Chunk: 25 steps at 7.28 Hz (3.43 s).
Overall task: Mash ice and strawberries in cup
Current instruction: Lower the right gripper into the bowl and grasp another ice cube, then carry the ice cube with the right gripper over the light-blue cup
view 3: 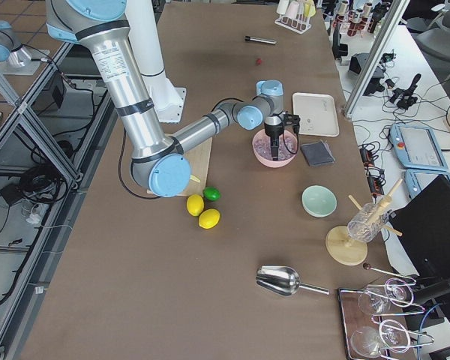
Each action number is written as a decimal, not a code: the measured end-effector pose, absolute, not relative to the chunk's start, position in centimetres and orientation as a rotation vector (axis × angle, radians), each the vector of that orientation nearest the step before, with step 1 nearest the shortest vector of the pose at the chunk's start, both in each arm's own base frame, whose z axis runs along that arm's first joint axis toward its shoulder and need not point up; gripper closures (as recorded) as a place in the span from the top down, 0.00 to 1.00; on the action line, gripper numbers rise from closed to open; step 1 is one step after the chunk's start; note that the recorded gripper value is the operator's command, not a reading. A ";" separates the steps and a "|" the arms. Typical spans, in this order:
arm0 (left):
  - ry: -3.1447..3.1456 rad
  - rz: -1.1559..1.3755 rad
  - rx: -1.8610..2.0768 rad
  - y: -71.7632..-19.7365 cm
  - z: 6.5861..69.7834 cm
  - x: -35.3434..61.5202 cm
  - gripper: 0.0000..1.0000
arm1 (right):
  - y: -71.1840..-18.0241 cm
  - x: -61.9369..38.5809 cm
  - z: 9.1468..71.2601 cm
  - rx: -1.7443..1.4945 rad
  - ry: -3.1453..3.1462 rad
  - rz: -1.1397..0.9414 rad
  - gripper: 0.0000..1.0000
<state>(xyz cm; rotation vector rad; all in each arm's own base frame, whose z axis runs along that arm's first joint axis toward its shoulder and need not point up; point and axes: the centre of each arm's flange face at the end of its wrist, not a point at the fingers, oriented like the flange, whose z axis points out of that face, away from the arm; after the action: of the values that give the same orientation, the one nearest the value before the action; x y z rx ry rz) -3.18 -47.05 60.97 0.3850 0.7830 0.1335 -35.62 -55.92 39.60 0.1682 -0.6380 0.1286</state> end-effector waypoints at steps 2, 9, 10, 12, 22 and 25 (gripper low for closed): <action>0.783 0.136 0.388 -47.2 60.8 -3.1 0.97 | -55.9 -35.6 39.7 0.175 -0.633 0.111 0.42; 0.786 0.153 0.394 -47.3 62.4 -2.4 0.97 | -56.1 -35.4 39.3 0.201 -0.624 0.110 0.00; 0.786 0.153 0.397 -47.4 62.8 -2.4 0.97 | -56.1 -35.0 38.3 0.211 -0.639 0.109 0.00; 0.793 0.143 0.396 -47.4 62.7 -2.3 0.97 | -55.8 -33.4 35.0 0.226 -0.690 0.112 0.00; 0.802 0.134 0.403 -47.8 62.0 -2.2 0.97 | -49.6 -58.6 3.5 0.269 -0.789 0.173 0.00; 0.801 0.136 0.405 -47.8 61.9 -2.2 0.97 | -48.2 -63.2 3.4 0.287 -0.766 0.172 0.00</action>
<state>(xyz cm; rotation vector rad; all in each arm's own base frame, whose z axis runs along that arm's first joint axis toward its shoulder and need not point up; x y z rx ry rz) -2.18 -47.81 61.93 0.4051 0.8012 0.1360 -63.23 -48.25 3.35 0.2871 -0.7657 0.1717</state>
